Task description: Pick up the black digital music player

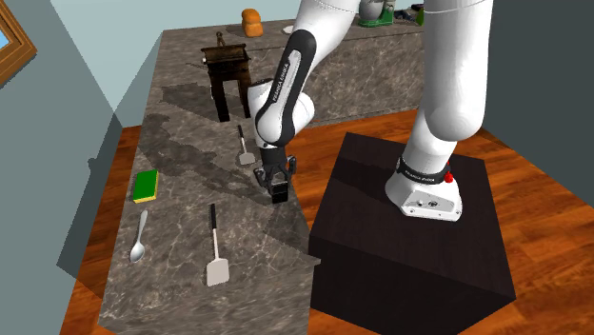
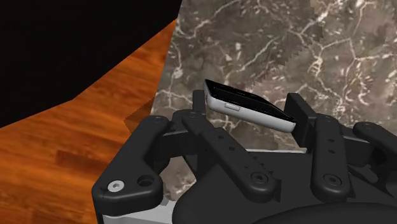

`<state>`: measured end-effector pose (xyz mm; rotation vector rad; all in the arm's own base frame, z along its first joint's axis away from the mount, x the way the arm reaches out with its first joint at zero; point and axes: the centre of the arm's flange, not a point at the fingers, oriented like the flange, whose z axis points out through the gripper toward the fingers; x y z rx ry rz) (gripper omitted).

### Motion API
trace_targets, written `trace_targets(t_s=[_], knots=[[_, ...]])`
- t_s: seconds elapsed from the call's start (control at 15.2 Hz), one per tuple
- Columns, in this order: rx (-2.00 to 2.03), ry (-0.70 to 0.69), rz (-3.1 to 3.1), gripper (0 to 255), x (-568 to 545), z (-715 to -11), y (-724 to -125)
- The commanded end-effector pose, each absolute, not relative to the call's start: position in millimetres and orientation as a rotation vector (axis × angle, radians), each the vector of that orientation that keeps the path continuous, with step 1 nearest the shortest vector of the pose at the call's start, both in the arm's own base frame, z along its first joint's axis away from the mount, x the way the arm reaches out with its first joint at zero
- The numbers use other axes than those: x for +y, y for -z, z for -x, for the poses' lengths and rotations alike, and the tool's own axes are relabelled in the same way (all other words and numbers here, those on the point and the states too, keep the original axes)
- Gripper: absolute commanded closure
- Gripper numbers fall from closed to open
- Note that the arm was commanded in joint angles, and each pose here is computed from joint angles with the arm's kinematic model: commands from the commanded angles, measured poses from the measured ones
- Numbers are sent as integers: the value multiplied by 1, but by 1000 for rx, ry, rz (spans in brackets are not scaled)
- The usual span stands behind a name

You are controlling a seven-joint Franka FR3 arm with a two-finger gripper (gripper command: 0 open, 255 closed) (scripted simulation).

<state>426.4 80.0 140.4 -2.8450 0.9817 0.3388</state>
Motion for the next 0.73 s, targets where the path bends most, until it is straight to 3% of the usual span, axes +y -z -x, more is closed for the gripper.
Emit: trace_targets(t_s=[0.0, 0.66], knots=[[982, -339, 2845, 255, 80, -426, -151], [982, -339, 2845, 255, 80, -426, -194]])
